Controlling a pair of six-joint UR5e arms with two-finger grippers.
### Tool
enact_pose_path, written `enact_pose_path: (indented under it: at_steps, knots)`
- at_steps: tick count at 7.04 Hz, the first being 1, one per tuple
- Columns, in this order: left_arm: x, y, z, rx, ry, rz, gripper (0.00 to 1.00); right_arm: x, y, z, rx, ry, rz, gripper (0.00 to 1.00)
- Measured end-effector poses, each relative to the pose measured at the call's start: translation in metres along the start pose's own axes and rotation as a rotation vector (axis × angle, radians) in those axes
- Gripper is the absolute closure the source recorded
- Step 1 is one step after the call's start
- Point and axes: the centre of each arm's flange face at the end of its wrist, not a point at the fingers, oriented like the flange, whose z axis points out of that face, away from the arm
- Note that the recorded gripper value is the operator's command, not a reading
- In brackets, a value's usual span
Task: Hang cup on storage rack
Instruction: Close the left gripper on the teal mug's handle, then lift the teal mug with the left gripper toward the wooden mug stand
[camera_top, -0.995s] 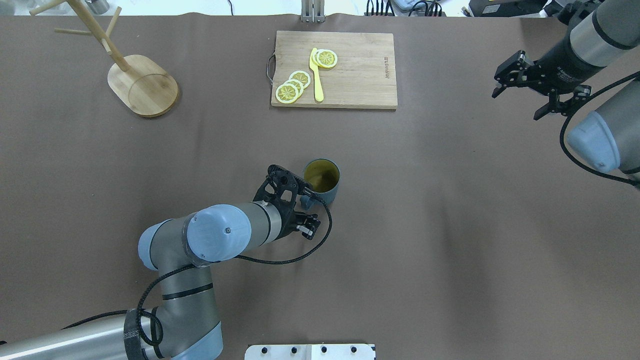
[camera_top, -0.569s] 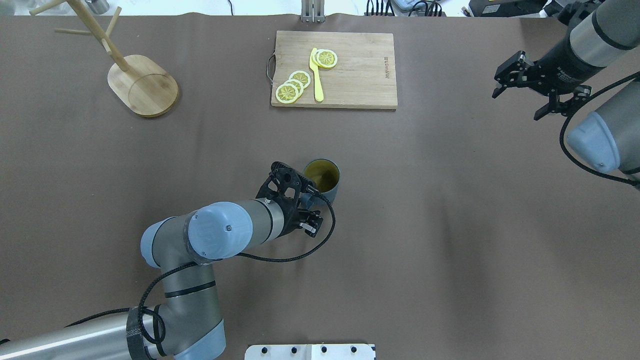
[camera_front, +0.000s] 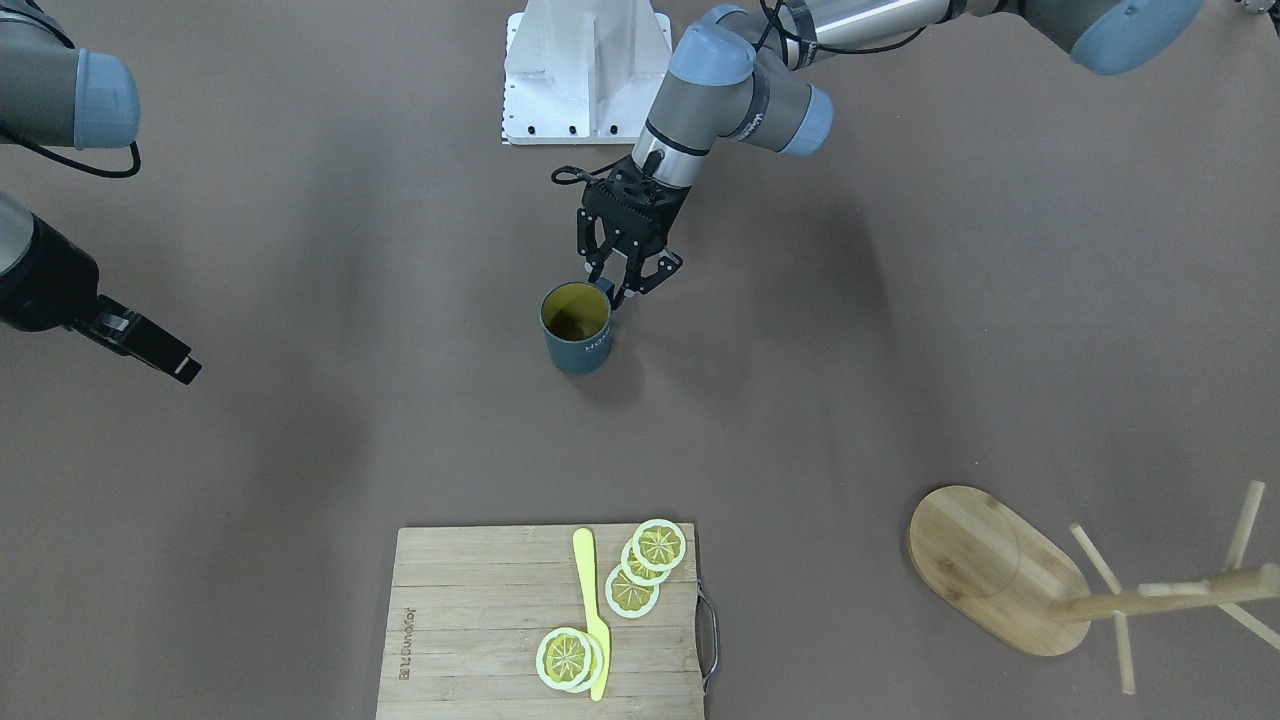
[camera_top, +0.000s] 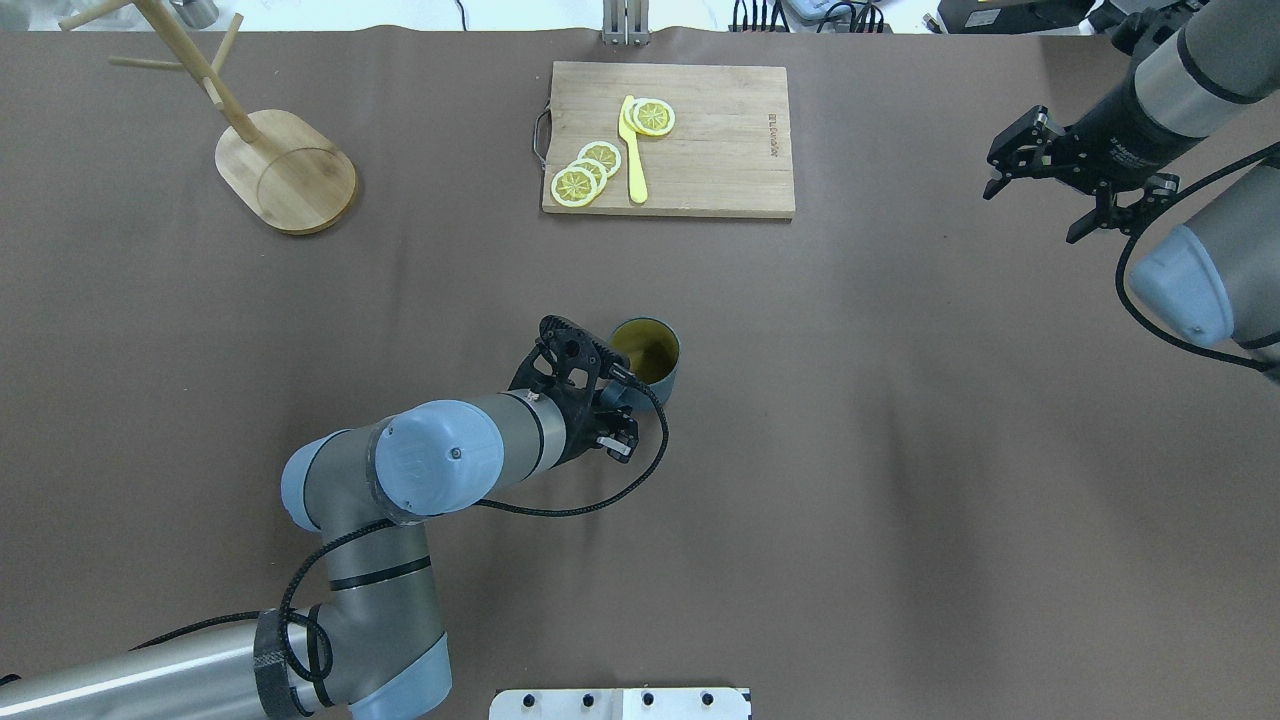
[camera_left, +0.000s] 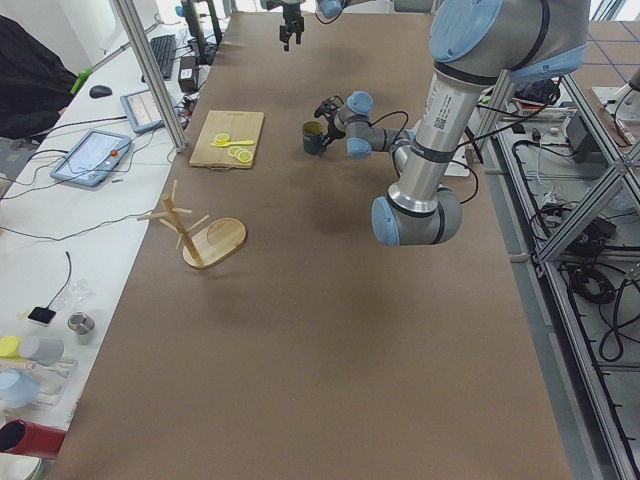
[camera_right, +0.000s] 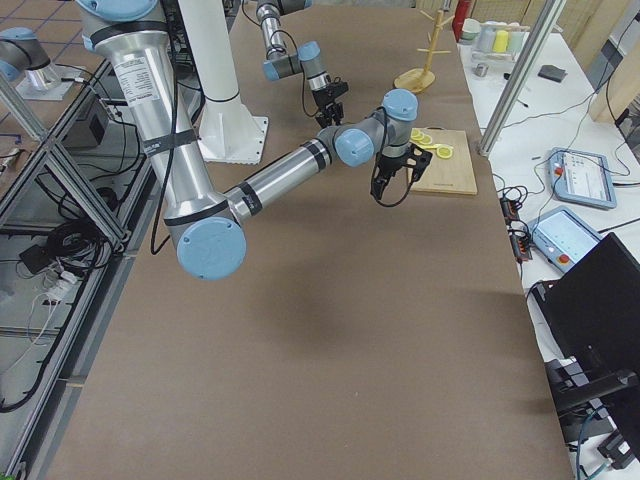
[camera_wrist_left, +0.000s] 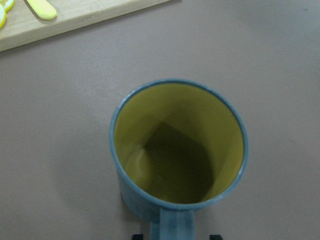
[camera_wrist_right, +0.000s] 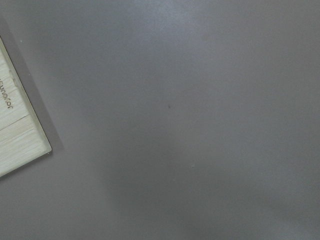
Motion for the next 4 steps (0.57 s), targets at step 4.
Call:
enact_pose_path:
  at_steps: [4]
  knots:
    - [-0.017, -0.036, -0.022, 0.067, 0.017, -0.037, 1.00, 0.001, 0.001, 0.000, -0.004, -0.001, 0.002, 0.00]
